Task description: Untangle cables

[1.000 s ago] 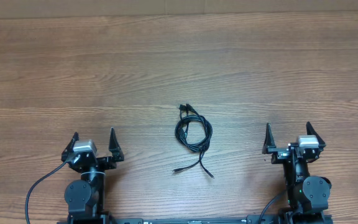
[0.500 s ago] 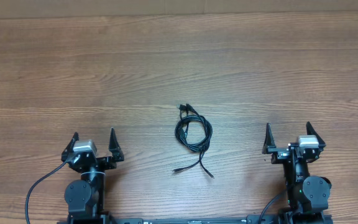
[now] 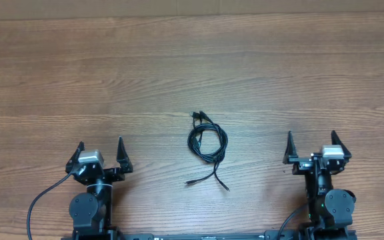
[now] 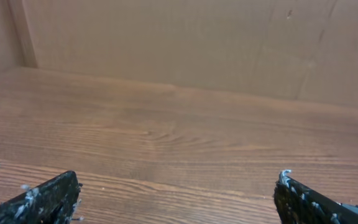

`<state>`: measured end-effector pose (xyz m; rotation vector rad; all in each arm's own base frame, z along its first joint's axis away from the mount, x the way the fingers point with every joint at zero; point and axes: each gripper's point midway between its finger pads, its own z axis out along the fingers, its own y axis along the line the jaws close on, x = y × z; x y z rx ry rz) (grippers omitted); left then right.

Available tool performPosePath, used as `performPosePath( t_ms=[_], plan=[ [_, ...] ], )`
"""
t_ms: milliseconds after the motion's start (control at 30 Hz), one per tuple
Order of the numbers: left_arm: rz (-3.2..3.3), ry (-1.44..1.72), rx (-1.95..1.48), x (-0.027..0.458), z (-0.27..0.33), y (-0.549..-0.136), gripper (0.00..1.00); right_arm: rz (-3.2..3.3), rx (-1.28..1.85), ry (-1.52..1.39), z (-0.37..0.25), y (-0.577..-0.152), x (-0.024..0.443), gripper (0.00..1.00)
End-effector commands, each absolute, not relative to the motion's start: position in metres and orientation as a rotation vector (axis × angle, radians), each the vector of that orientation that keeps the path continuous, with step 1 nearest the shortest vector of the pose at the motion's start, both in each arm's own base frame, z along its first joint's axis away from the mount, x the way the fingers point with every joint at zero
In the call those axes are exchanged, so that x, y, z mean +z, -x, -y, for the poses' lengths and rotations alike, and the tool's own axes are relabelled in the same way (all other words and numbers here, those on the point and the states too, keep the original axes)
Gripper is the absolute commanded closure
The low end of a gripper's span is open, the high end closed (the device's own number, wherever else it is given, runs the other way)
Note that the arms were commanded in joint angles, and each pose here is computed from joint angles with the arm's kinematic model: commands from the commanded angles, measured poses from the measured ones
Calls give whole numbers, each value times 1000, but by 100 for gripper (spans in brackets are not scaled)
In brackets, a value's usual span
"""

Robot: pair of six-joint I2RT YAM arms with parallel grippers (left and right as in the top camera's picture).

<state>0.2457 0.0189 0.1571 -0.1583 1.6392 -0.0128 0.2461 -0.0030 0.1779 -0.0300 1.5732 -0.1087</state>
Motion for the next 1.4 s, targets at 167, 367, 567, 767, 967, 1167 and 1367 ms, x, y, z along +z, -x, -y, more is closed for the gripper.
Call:
performPosePath(
  t_ms=[167, 367, 567, 767, 967, 1167, 1367],
  plan=[
    [-1492, 65, -140, 199, 4, -245, 0, -1393, -16, 106, -17, -240, 226, 0],
    [-1434, 46, -189, 255, 11, -228, 0, -1380, 23, 152, -25, -219, 288, 0],
    [-1367, 39, -181, 338, 12, -206, 0, -1406, 49, 104, -20, -207, 362, 0],
    [-1655, 6, -254, 363, 25, -223, 0, -1634, 121, 46, -22, -212, 401, 0],
    [-1860, -22, -264, 415, 30, -222, 0, -1846, 249, 150, -45, -188, 429, 0],
    [-1980, 0, -281, 435, 32, -201, 1, -1920, 412, 251, -68, -146, 440, 0],
    [-2041, -130, -534, 425, 71, -181, 0, -1935, 509, 311, -82, -128, 439, 1]
  ],
)
